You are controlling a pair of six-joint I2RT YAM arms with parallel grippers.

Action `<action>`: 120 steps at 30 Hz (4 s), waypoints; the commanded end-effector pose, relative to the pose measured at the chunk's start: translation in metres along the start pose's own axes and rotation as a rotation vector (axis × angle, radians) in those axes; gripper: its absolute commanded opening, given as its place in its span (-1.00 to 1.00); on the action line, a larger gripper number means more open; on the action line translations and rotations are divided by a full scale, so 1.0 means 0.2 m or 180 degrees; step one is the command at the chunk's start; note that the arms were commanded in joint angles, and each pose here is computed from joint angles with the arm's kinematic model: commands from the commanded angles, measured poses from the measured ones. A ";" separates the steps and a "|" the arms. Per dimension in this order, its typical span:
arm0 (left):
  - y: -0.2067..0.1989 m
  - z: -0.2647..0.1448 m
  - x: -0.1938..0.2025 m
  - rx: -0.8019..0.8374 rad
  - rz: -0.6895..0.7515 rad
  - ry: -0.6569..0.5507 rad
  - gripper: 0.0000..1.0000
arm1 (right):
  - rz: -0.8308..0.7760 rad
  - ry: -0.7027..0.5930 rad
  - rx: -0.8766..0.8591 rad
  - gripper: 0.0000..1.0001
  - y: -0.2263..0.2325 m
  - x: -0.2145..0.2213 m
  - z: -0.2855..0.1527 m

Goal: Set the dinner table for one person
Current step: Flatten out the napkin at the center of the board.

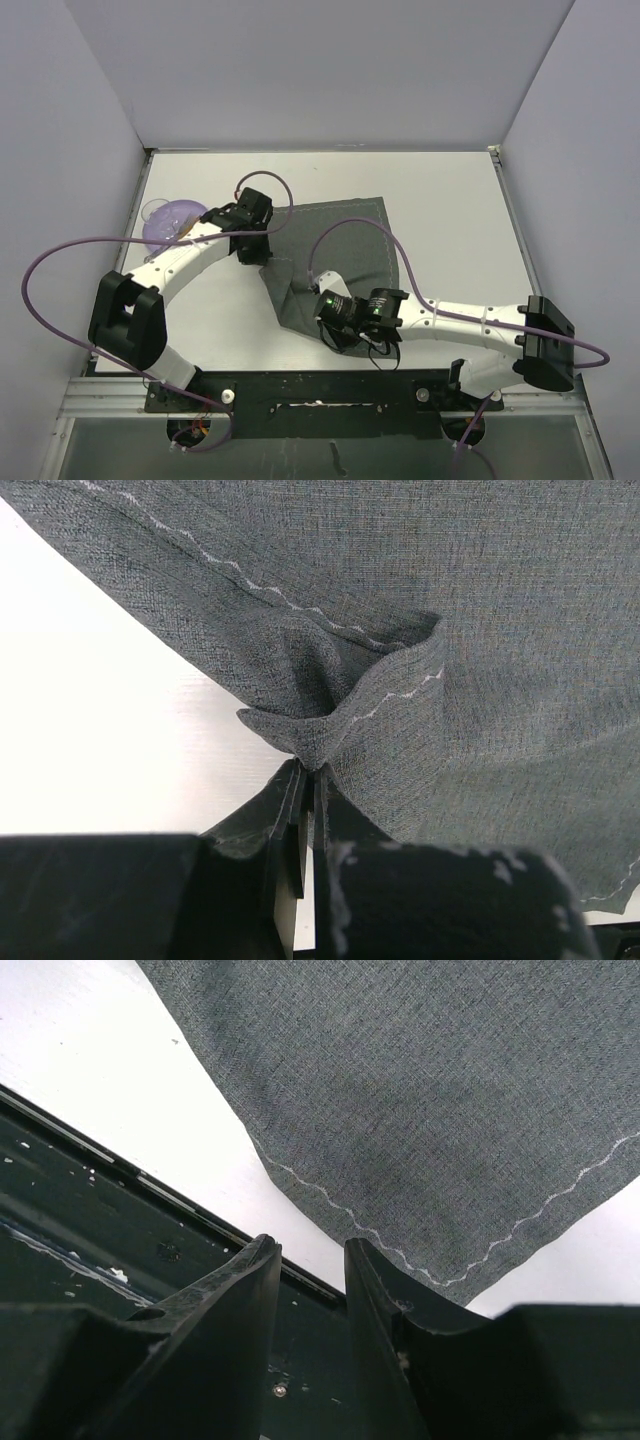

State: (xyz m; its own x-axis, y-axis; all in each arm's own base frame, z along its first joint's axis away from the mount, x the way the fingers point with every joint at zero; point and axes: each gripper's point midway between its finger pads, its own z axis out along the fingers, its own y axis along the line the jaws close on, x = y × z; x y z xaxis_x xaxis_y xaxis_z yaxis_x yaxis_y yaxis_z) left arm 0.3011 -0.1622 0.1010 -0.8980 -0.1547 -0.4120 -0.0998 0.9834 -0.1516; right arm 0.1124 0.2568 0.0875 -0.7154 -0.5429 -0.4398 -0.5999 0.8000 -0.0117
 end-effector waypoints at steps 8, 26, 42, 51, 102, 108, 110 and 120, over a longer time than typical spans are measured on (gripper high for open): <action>-0.04 0.01 -0.01 0.0094 -0.0039 -0.0049 -1.00 | 0.0079 -0.0178 0.0061 -0.32 -0.03 -0.05 -0.05; -0.01 0.12 0.12 0.0052 -0.0100 0.0200 -0.66 | 0.0086 -0.0178 0.0071 -0.32 -0.04 -0.03 -0.06; 0.03 -0.07 0.22 0.0161 -0.0122 0.0127 -1.00 | 0.0066 -0.0159 0.0056 -0.32 -0.02 -0.04 -0.01; 0.17 -0.26 0.43 0.0090 -0.0381 0.0220 -1.00 | -0.0038 -0.0144 0.0119 -0.34 -0.01 -0.14 0.05; 0.22 -0.40 0.77 0.0277 -0.0922 0.0692 -1.00 | 0.0743 -0.0379 -0.0777 -1.00 -0.99 -1.19 1.02; 0.22 -0.37 0.75 0.0203 -0.0892 0.0675 -1.00 | 0.0868 -0.0316 -0.0606 -1.00 -1.14 -1.15 1.10; 0.21 -0.35 0.73 0.0166 -0.0872 0.0662 -1.00 | 0.0925 -0.0286 -0.0523 -1.00 -1.20 -1.13 1.10; 0.05 -0.21 0.50 0.0130 -0.0674 0.0579 -1.00 | 0.1217 -0.0237 -0.0097 -1.00 -1.54 -1.01 1.06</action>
State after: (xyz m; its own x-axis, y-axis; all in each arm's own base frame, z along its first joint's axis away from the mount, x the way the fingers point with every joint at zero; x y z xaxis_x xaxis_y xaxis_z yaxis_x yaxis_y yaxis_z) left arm 0.1541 -0.1463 0.0804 -0.9276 -0.3584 -0.1055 -0.3342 0.9223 -0.1940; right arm 0.5184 0.2303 0.0198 -0.8146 -0.1930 -0.5470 -0.4088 0.8600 0.3054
